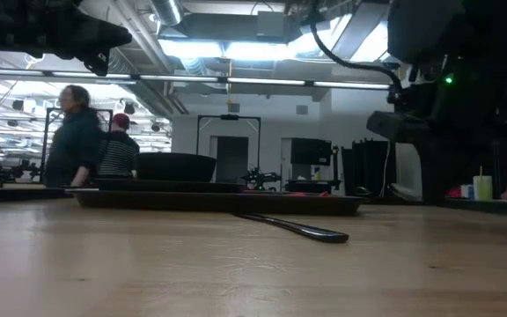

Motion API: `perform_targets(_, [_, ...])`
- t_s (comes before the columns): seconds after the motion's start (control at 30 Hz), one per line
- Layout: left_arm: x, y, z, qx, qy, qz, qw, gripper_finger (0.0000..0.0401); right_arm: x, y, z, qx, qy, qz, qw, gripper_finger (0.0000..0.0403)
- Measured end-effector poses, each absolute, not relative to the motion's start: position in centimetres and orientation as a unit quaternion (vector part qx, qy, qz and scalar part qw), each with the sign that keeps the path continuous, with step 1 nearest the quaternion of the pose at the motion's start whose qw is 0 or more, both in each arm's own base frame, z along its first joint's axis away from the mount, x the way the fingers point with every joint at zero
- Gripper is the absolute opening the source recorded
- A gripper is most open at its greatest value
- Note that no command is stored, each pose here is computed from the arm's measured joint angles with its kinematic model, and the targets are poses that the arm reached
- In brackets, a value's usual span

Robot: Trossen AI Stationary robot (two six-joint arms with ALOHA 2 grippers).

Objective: Set up tray
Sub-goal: Put the silver spoon on the red napkin to the left of the silver fork

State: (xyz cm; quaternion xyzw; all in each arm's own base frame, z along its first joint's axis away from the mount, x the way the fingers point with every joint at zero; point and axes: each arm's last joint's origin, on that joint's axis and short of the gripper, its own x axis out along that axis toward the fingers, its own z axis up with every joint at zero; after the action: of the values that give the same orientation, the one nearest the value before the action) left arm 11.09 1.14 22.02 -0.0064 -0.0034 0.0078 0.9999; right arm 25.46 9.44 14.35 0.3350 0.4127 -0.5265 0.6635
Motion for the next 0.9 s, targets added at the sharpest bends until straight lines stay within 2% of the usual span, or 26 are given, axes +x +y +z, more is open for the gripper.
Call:
perform_targets(0.37, [11.1,1.1,22.0,-0.006,-0.003,0.008,1.000,0.0045,26.9,9.9,17.1,0.321,0.407,-0.479,0.708,0.0014])
perform_targets(0.67, [11.1,1.1,22.0,-0.006,-0.003,0.008,1.000,0.0045,26.8,9.6,21.6,0.276,0.363,-0.421,0.784,0.0013])
perform_targets(0.9, [11.1,1.1,22.0,-0.006,-0.003,0.008,1.000,0.0047,28.0,9.8,23.0,0.203,0.330,-0.363,0.847,0.0014])
